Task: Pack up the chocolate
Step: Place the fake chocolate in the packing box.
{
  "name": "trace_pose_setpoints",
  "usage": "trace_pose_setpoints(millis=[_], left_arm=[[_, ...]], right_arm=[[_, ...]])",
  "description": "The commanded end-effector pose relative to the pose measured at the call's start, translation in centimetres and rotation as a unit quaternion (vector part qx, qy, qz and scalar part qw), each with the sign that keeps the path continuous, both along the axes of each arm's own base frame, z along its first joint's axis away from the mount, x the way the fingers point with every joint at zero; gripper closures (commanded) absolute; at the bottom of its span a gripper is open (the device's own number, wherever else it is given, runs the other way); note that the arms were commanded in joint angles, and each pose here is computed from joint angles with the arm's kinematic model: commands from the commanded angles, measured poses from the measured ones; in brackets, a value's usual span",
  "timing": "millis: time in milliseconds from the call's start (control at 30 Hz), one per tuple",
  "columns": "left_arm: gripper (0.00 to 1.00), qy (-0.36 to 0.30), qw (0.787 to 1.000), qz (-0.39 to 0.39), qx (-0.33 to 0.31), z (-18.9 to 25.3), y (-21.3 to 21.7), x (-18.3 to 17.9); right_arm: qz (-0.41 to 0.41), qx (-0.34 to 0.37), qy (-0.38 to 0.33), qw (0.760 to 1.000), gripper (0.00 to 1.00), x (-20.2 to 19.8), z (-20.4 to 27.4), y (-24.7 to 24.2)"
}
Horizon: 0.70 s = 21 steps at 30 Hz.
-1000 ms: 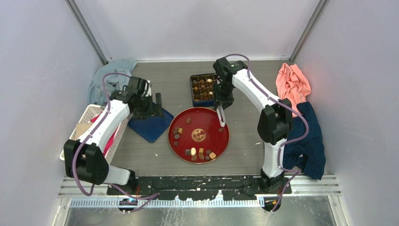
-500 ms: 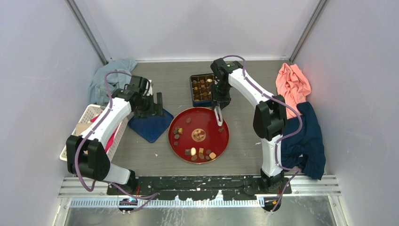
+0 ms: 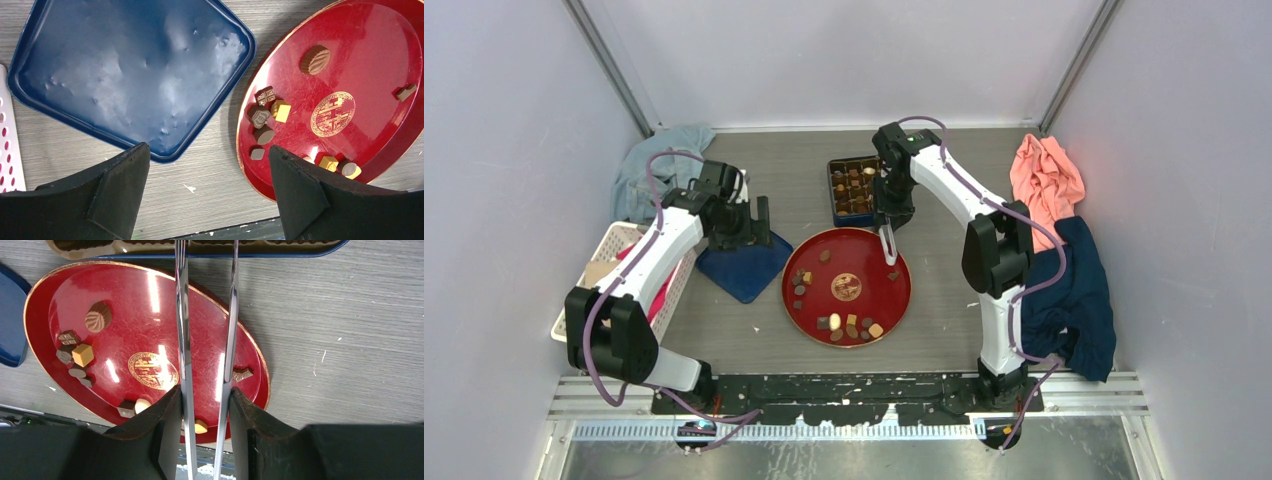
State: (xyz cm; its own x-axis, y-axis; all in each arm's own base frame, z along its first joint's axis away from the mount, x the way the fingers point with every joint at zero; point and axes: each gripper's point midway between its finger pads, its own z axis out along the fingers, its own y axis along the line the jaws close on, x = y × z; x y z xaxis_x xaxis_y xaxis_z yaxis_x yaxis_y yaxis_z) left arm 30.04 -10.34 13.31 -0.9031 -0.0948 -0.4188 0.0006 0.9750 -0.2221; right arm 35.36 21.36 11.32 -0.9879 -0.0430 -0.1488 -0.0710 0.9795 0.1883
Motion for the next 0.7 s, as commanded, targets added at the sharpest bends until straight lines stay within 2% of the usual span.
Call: trace_pose_setpoints(millis=[0,133,400,667], left_arm=[[0.11,-0.038,0.999,0.002,-0.002,1.81,0.16,1.4],[0.11,-0.039,0.999,0.002,-0.002,1.86,0.19,1.26],[0.11,-0.041,0.999,0.001,-0.005,2.12,0.08,1.27],[0.11,-0.044,0.999,0.0,-0.007,2.37,0.05,1.21]], right_arm=[[-0.008,0.016,-0.025,1.0,0.69,1.31,1.05,0.41],[-0.009,0.017,-0.025,0.999,0.68,1.38,1.0,0.5],[-0.011,0.02,-0.027,0.999,0.58,1.03,1.26,0.4],[-0.011,0.025,-0.029,0.999,0.55,1.13,1.32,0.63]])
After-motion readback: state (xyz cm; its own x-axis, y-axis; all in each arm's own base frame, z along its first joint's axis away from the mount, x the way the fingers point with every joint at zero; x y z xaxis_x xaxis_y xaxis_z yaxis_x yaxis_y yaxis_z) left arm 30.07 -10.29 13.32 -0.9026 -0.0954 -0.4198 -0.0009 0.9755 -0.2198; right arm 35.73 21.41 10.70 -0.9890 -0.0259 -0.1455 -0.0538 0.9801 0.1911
